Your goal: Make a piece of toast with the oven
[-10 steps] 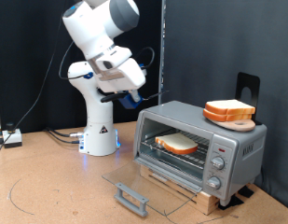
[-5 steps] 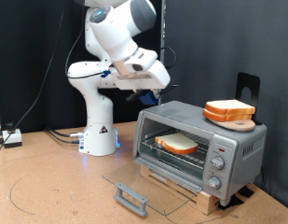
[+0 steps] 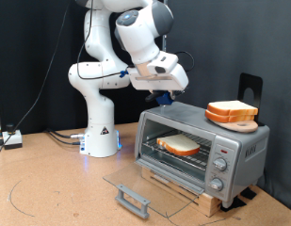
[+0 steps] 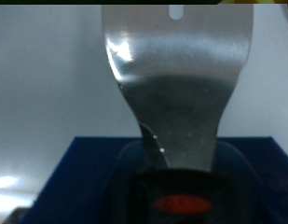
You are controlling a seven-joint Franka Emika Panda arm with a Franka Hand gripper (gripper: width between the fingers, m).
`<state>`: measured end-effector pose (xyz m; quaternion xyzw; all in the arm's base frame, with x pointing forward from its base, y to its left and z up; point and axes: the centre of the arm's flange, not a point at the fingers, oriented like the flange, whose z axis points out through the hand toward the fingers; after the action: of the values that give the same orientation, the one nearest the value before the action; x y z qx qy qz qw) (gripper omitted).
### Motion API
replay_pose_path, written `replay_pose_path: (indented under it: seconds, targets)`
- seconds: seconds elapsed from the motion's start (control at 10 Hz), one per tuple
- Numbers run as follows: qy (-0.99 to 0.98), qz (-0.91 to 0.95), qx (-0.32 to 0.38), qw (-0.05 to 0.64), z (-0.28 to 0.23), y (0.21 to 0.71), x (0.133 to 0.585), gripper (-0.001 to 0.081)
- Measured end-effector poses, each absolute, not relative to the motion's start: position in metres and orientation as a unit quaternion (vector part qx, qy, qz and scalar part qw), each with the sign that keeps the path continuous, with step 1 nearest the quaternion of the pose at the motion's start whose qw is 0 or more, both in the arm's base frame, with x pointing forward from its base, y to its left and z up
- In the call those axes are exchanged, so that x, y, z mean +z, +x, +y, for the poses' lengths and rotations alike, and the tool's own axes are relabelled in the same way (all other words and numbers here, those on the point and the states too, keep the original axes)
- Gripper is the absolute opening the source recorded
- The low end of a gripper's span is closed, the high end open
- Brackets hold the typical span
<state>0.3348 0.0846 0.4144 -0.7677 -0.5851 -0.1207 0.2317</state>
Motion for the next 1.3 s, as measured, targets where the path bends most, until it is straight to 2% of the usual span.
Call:
replay_pose_path:
  seconds: [0.6,1.0,1.1,1.2,1.3]
  targets:
    - [-0.796,-0.563,-0.096,0.199,0.167,0.293,0.378,0.0391]
    - [-0.8,-0.555,-0.113,0.2,0.19,0.286,0.375,0.0391]
    - [-0.8,-0.554,-0.116,0.201,0.19,0.287,0.375,0.0606]
    - [-0.8,-0.551,-0.119,0.203,0.19,0.287,0.377,0.0758]
    - [-0.801,-0.546,-0.128,0.208,0.188,0.289,0.382,0.0758]
